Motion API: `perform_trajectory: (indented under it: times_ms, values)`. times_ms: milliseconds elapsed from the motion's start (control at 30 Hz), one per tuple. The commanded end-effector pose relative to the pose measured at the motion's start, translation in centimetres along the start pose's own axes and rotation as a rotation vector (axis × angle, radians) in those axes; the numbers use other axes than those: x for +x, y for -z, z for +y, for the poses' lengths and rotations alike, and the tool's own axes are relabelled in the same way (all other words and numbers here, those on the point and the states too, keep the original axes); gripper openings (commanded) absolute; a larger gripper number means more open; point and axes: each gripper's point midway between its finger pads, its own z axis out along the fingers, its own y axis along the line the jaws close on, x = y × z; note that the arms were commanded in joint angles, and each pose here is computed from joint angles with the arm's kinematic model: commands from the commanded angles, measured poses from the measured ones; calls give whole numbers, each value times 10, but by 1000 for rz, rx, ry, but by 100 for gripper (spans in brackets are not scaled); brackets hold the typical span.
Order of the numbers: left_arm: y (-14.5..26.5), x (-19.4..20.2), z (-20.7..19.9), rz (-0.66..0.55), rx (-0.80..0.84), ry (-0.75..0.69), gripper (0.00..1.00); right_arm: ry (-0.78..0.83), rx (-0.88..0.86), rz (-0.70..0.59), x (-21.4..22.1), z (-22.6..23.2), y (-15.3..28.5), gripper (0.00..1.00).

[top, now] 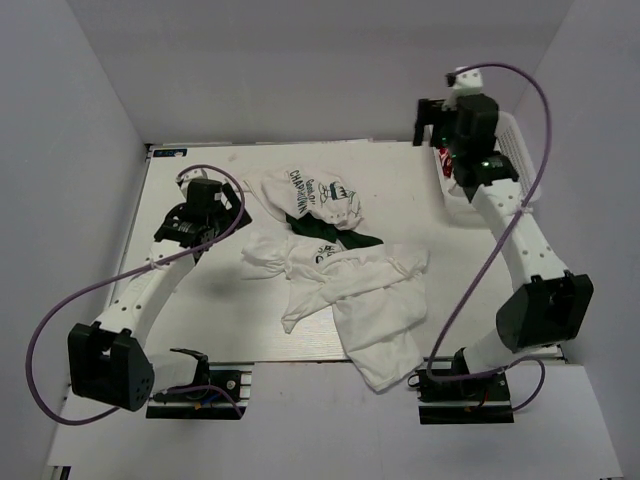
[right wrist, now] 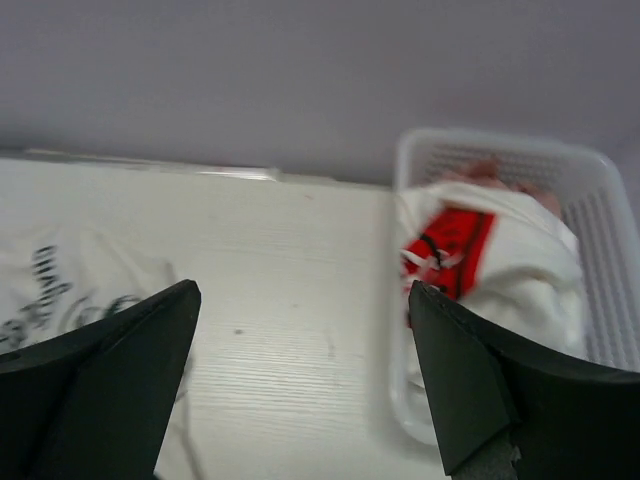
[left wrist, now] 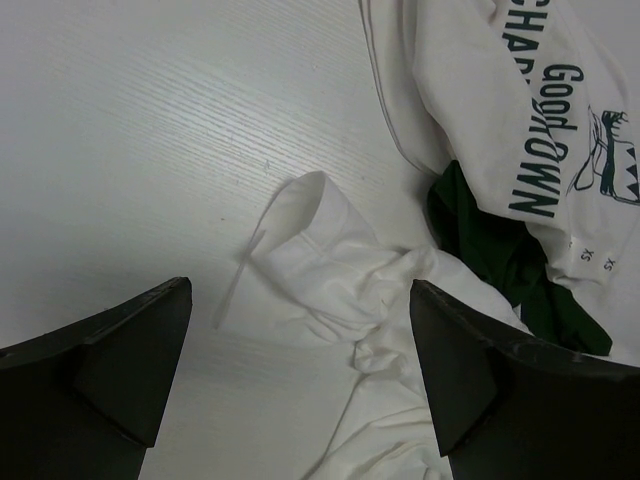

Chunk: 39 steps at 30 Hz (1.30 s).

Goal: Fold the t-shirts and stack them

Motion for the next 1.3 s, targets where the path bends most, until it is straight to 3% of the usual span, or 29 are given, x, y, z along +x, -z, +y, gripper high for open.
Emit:
perform_trajectory:
  times_ms: [0, 67, 100, 167, 200, 267, 300, 367, 400, 467, 633, 667, 767, 800, 833, 867, 933, 967, 1033, 1067, 1200, 1267]
  values:
    - [19, -4, -8, -29, 72, -6, 100, 152, -165, 135, 51, 73, 0, 90]
    - [25, 0, -4, -30, 75, 22, 100, 178, -320, 208, 75, 134, -5, 90]
    - [26, 5, -3, -21, 79, 21, 100, 161, -367, 185, 60, 152, -6, 90]
    - [33, 5, 0, -29, 86, 36, 100, 195, -450, 254, 90, 200, -9, 90]
    - [34, 9, 3, -23, 81, 34, 100, 223, -442, 329, 128, 210, -27, 90]
    - [38, 7, 6, -41, 80, 48, 100, 269, -455, 320, 125, 242, -30, 90]
    - [42, 8, 6, -49, 88, 65, 100, 292, -421, 379, 155, 248, -51, 90]
    - [44, 6, 13, -63, 51, 96, 100, 279, -392, 355, 142, 261, -60, 90]
    - [47, 2, 18, -89, 32, 110, 100, 297, -381, 434, 186, 266, -75, 90]
    - [51, -2, 23, -117, 20, 124, 100, 269, -366, 443, 197, 274, -87, 90]
    - [49, 1, 26, -124, 13, 134, 100, 249, -379, 545, 258, 284, -95, 90]
    - [49, -1, 25, -132, 19, 137, 100, 254, -410, 567, 267, 286, -92, 88]
    - [44, 3, 26, -114, 4, 130, 100, 276, -438, 556, 271, 294, -87, 51]
    - [40, 5, 26, -103, -6, 126, 100, 275, -432, 513, 252, 296, -88, 18]
    - [37, 7, 27, -93, -14, 122, 100, 274, -435, 502, 246, 297, -86, 4]
    - [37, 9, 29, -87, -20, 120, 100, 275, -414, 479, 234, 295, -87, 0]
    - [34, 10, 30, -85, -33, 127, 100, 240, -391, 361, 180, 293, -88, 0]
    - [31, 10, 32, -82, -45, 144, 100, 203, -384, 251, 121, 286, -73, 0]
    - [29, 13, 31, -66, -45, 141, 100, 152, -350, 120, 76, 275, -71, 0]
    - [29, 15, 33, -59, -50, 138, 100, 107, -313, -7, 18, 259, -51, 0]
    - [26, 12, 30, -60, -50, 139, 100, -13, -361, -233, -94, 230, -15, 0]
    - [26, 10, 29, -67, -44, 141, 100, -33, -349, -283, -136, 209, 1, 0]
